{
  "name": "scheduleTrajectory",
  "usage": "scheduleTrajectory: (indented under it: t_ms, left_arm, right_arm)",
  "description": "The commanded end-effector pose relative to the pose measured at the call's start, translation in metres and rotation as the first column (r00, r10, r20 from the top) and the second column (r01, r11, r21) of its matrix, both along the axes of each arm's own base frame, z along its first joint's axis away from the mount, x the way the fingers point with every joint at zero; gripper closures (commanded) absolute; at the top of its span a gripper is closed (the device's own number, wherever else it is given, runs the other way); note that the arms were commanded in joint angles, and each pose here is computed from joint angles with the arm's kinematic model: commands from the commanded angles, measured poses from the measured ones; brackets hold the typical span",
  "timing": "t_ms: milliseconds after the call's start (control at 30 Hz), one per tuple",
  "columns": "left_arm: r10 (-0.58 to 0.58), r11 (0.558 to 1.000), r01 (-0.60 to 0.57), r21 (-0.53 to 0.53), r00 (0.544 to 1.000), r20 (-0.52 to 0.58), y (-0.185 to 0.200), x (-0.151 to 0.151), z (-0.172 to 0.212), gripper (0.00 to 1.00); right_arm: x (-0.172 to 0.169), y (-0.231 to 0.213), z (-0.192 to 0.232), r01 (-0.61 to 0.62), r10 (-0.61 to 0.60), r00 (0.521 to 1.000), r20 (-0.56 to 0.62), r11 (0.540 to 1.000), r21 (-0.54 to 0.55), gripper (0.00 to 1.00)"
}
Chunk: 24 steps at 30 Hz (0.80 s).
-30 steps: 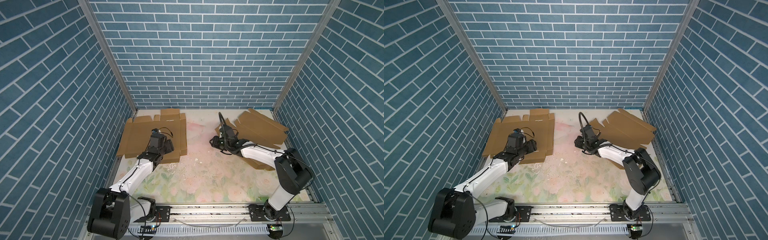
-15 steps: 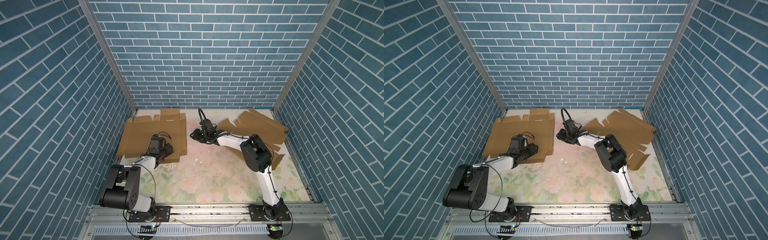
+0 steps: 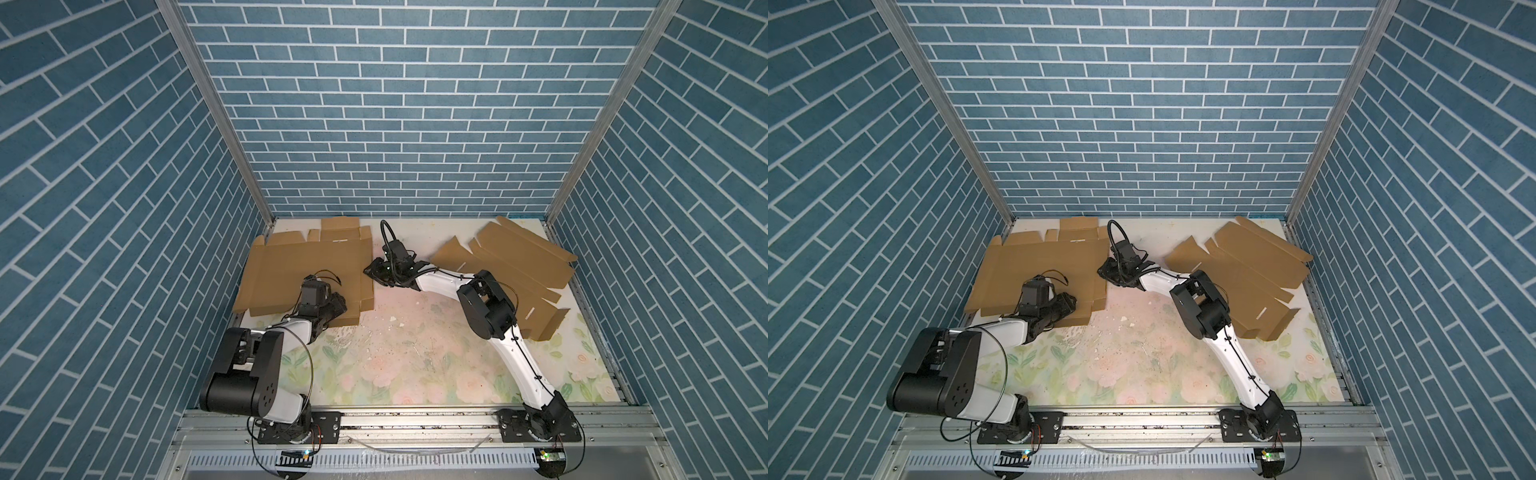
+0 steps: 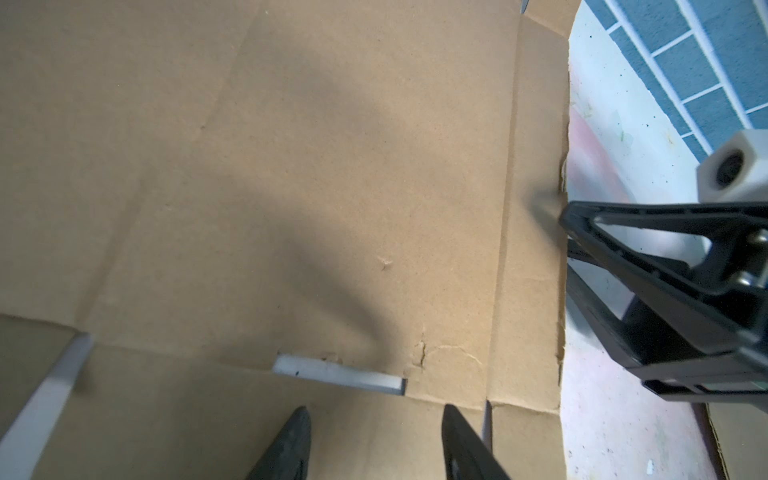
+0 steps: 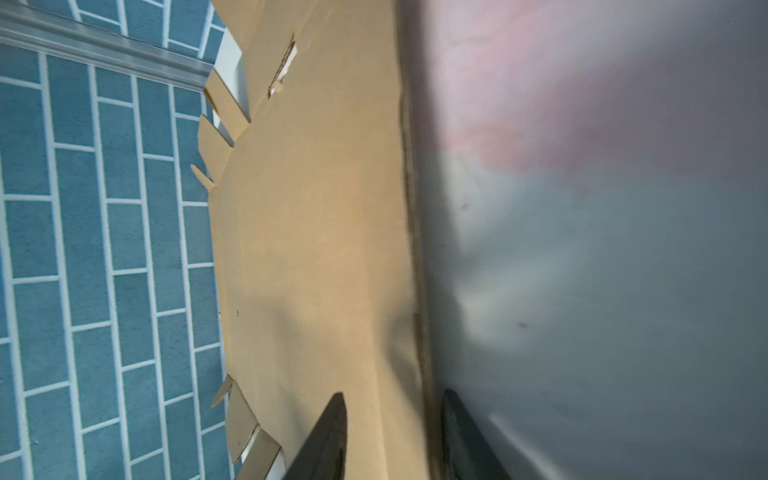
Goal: Fold the paper box
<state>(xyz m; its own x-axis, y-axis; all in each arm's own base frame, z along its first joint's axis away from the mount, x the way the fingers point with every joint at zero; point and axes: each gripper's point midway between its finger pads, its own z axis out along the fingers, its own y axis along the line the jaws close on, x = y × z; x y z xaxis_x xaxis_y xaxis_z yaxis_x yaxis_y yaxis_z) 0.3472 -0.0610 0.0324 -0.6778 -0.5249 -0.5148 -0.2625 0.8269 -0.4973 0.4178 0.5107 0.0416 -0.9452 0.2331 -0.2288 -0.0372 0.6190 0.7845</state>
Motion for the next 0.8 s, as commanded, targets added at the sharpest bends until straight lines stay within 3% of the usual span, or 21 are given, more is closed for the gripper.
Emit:
scheduleTrajectory:
  t_ms: [0,100,233,367,533,633,667,733,767]
  left_arm:
    - [-0.007,1.0,0.006,-0.012,0.998,-0.056,0.0,-0.014,-0.013,0.5]
    - [-0.023,0.999,0.022,-0.031,0.999,-0.04,-0.005,-0.012,-0.009,0.52]
    - [-0.069,0.996,0.068,-0.057,0.998,-0.014,-0.014,-0.007,0.019,0.55]
    - [-0.105,0.994,0.105,0.005,0.992,0.071,-0.01,-0.01,0.092,0.52]
    - [-0.136,0.989,0.122,0.084,0.971,0.194,-0.003,-0.022,0.174,0.48]
    - [-0.179,0.984,0.171,0.054,0.952,0.249,-0.014,-0.026,0.194,0.48]
    - [-0.199,0.98,0.197,0.035,0.944,0.264,-0.02,-0.027,0.198,0.47]
    - [-0.244,0.968,0.25,0.018,0.923,0.297,-0.034,-0.028,0.205,0.47]
    - [-0.265,0.962,0.271,0.021,0.915,0.306,-0.04,-0.029,0.207,0.47]
  right_arm:
    - [-0.008,0.007,-0.026,0.016,-0.017,0.997,-0.079,1.0,-0.019,0.64]
    - [-0.007,0.01,-0.027,0.024,-0.026,0.998,-0.059,0.999,-0.031,0.73]
    - [-0.005,0.005,-0.019,-0.006,0.006,1.0,-0.007,0.996,-0.085,0.99]
    - [-0.011,-0.019,0.017,-0.106,0.12,0.99,0.069,0.978,-0.179,1.0]
    - [-0.036,-0.091,0.049,-0.266,0.297,0.953,0.061,0.915,-0.305,1.0]
    - [-0.06,-0.148,0.08,-0.365,0.421,0.905,0.052,0.836,-0.41,1.0]
    - [-0.069,-0.171,0.085,-0.403,0.469,0.883,0.03,0.789,-0.463,1.0]
    - [-0.086,-0.213,0.093,-0.449,0.556,0.831,-0.011,0.661,-0.601,1.0]
    - [-0.093,-0.236,0.096,-0.451,0.592,0.805,-0.034,0.574,-0.683,1.0]
